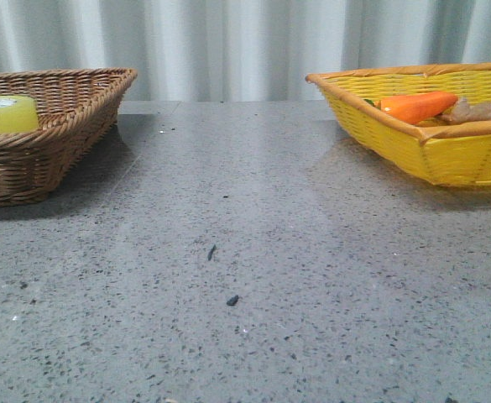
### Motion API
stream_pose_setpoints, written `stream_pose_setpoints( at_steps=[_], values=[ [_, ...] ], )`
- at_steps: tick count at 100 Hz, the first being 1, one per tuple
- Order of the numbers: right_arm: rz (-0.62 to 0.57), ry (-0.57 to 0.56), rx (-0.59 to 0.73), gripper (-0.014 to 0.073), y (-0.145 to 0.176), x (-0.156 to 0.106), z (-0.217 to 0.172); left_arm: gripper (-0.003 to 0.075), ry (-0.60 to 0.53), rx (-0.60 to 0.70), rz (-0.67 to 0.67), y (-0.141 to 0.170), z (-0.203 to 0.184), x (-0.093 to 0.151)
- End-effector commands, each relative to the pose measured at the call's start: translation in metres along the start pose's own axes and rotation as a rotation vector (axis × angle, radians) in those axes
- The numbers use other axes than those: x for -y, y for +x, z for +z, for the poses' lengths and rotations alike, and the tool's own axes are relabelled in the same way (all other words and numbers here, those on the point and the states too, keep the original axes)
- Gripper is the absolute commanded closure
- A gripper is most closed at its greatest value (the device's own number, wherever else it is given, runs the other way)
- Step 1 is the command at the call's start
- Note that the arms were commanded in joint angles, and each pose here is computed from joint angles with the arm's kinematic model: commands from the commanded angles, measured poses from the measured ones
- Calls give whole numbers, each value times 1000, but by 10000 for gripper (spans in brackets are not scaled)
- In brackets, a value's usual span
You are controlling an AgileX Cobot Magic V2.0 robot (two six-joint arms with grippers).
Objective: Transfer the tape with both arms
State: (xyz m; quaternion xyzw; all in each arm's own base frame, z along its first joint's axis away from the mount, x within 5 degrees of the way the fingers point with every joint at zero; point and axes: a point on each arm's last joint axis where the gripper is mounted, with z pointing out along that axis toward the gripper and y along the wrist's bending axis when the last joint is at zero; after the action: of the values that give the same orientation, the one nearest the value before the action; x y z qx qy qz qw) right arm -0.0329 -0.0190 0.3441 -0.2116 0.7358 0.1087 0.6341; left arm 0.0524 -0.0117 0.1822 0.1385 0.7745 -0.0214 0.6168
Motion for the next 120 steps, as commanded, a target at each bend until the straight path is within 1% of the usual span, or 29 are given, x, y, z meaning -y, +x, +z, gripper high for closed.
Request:
stream_pose_setpoints(
  at_steps=[1,5,10,19,21,24,25,28,29,30,31,32,36,38,39,43,49,55,60,64,79,90,120],
  values=[
    [-38,54,51,636,-6,4,7,741,-12,73,-20,-3,-1,-1],
    [-70,108,39,636,-1,7,14,741,-12,73,-20,-3,-1,-1],
    [-85,143,72,637,3,6,24,741,-12,73,-20,-3,-1,-1],
    [-100,219,188,637,11,4,47,741,-12,73,-20,-3,-1,-1],
    [-108,242,242,637,11,3,52,741,-12,73,-20,-3,-1,-1],
    [-108,271,258,637,18,3,60,741,-12,73,-20,-3,-1,-1],
    [-108,276,304,637,19,3,63,741,-12,73,-20,-3,-1,-1],
    [-94,308,317,637,28,3,71,741,-12,73,-20,-3,-1,-1],
    [-85,312,350,637,28,3,72,741,-12,73,-20,-3,-1,-1],
    [-76,315,345,637,34,3,76,741,-12,73,-20,-3,-1,-1],
    [-72,331,364,637,32,3,75,741,-12,73,-20,-3,-1,-1],
    [-56,330,367,637,40,3,81,741,-12,73,-20,-3,-1,-1],
    [-16,359,418,637,51,4,88,741,-12,73,-20,-3,-1,-1],
    [15,382,417,637,60,6,92,741,-12,73,-20,-3,-1,-1],
    [11,391,434,637,61,6,93,741,-12,73,-20,-3,-1,-1],
    [25,427,438,637,77,8,99,741,-12,73,-20,-3,-1,-1],
    [31,469,403,637,98,9,106,741,-12,73,-20,-3,-1,-1],
    [34,493,359,637,111,10,108,741,-12,73,-20,-3,-1,-1],
    [22,501,260,636,118,9,109,741,-12,73,-20,-3,-1,-1],
    [19,506,214,637,123,9,110,741,-12,73,-20,-3,-1,-1],
    [73,486,0,637,143,7,112,741,-12,73,-20,-3,-1,-1],
    [100,472,-111,636,153,6,112,741,-12,73,-20,-3,-1,-1],
    [98,473,-103,637,153,6,113,741,-12,73,-20,-3,-1,-1]
  ],
)
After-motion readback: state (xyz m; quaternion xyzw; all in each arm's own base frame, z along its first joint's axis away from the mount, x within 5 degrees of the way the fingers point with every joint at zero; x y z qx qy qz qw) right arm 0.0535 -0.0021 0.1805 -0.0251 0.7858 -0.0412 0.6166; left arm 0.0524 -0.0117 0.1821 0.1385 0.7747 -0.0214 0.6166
